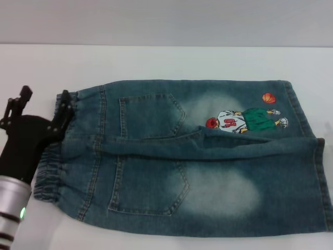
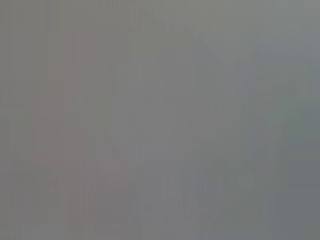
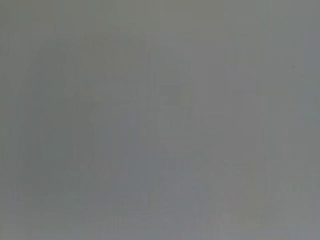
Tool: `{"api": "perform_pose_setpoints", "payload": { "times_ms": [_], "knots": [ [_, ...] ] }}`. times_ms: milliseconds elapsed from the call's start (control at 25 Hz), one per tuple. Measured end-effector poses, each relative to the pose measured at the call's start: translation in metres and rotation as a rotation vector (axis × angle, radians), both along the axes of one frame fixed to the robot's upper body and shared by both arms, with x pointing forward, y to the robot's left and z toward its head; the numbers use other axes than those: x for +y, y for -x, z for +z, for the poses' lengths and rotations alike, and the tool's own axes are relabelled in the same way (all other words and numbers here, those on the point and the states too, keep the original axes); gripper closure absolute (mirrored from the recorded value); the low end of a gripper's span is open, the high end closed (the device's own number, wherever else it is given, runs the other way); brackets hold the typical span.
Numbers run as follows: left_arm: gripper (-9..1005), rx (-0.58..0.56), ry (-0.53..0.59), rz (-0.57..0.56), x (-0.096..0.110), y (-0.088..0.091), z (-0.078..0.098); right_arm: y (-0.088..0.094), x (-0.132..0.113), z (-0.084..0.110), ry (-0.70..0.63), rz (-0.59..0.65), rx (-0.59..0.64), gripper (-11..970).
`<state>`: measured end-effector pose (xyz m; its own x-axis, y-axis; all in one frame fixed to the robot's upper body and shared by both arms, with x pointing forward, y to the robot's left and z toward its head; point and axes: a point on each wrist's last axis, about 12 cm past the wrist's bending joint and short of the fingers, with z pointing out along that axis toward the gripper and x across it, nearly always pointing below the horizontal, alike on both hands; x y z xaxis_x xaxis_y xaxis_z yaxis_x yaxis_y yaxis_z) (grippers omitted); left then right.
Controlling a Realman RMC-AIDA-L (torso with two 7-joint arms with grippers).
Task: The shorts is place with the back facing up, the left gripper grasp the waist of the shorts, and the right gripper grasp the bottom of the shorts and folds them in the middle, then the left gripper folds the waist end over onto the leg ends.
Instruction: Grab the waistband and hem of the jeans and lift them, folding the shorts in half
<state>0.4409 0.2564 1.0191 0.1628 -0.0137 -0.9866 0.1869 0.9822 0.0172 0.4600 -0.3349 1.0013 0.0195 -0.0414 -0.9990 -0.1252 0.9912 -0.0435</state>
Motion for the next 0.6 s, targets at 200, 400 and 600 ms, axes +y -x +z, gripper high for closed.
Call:
{"api": "perform_pose_setpoints", "payload": {
  "times_ms": [200,400,600],
  "knots": [
    [198,0.114,0.007,-0.011,-0.015,-0.021,0.021,0.0,0.0,0.0,0.0,0.001,0.0,296],
    [198,0.244,-0.041,-0.039,-0.024,-0.043,0.057,0.0,0.0,0.0,0.0,0.002,0.0,296],
    [197,0.41,-0.04,-0.081,-0.023,-0.058,0.098,0.002,0.0,-0.001,0.0,0.0,0.006,295]
  ]
}}
